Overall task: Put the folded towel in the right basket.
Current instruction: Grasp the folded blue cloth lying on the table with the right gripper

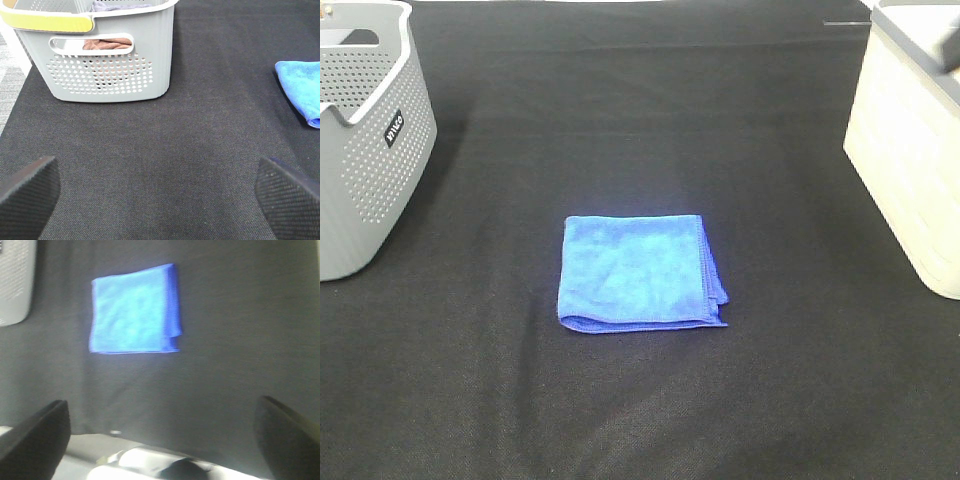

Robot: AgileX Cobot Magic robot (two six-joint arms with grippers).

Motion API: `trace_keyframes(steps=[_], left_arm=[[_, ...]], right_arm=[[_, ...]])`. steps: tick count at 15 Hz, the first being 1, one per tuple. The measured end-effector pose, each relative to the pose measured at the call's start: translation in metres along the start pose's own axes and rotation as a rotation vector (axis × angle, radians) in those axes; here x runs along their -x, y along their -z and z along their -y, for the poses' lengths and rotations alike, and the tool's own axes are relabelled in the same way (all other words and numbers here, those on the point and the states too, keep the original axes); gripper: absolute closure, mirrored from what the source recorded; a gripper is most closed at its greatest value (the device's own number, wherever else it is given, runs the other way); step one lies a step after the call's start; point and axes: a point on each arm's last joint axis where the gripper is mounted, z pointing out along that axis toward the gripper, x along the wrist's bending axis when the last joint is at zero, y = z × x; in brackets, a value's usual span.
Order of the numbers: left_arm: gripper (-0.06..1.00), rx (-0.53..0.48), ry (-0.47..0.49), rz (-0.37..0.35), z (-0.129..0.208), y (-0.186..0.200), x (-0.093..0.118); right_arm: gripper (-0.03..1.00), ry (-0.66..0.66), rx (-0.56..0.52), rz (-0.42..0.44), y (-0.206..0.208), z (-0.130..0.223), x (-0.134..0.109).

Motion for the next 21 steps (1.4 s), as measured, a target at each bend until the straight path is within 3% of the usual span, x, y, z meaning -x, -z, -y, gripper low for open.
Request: trace_keyframes(steps=[2,4,7,9,16,21], left_arm=[[-0.04,0.000,0.000,0.000,0.000,0.000,0.000],[-0.04,0.000,0.000,0.000,0.000,0.000,0.000],[-0.04,0.000,0.000,0.000,0.000,0.000,0.000],[-0.04,0.000,0.000,0.000,0.000,0.000,0.000],[-0.04,0.000,0.000,0.000,0.000,0.000,0.000],[-0.04,0.000,0.000,0.000,0.000,0.000,0.000]], right_arm=[[0.02,-0.042,-0.118,-0.070,-0.065,-0.027,0.007],[0.03,-0.016,-0.213,-0.081,-0.130,-0.034,-0.001],[0.03,-0.042,-0.347,-0.061,-0.220,-0.038,0.002],[0.03,-0.071,-0.368,-0.031,-0.265,-0.045,0.017],[0.03,-0.111,-0.406,0.015,-0.322,-0.041,0.040],[0.03,-0.117,-0.421,0.020,-0.330,-0.038,0.044]])
